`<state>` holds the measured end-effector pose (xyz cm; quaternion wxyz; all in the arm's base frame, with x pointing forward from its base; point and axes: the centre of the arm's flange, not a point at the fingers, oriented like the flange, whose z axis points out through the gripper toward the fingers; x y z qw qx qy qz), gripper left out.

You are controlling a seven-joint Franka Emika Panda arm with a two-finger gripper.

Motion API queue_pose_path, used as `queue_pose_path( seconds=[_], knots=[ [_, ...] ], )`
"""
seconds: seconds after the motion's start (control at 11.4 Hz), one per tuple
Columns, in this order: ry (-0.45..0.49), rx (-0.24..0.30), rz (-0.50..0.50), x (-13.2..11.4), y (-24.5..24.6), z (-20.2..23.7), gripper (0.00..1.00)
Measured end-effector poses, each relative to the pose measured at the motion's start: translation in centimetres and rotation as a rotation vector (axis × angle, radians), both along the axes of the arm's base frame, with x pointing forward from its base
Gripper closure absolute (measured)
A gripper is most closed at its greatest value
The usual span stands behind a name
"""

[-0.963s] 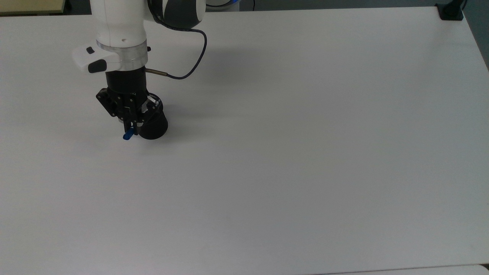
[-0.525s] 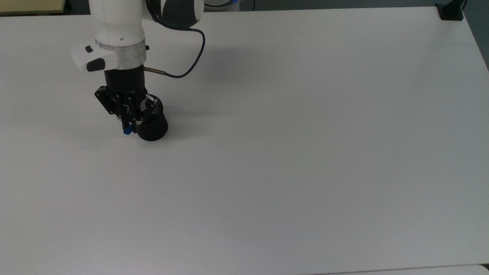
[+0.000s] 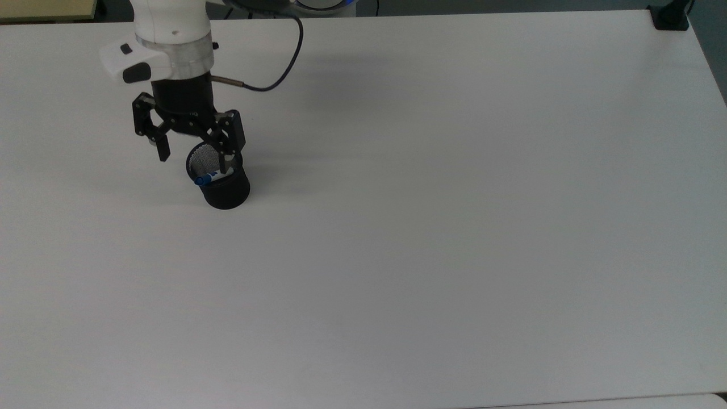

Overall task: Insert the marker
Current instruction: 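Open the gripper to release the marker and raise it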

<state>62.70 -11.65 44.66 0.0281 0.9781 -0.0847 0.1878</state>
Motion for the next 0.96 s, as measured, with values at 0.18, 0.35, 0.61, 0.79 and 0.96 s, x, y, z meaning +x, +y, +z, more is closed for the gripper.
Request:
queue_pose_path(
  seconds=[0.18,0.35,0.61,0.79,0.96],
  knots=[
    [0.107,0.036,0.005,-1.6,0.6,3.3,0.00],
    [0.225,0.075,0.022,-4.2,1.8,8.7,0.00],
    [0.318,0.106,0.083,-8.1,5.1,13.7,0.00],
    [0.332,0.111,0.102,-9.2,6.2,14.8,0.00],
    [0.332,0.111,0.099,-9.3,6.0,14.9,0.00]
  ],
)
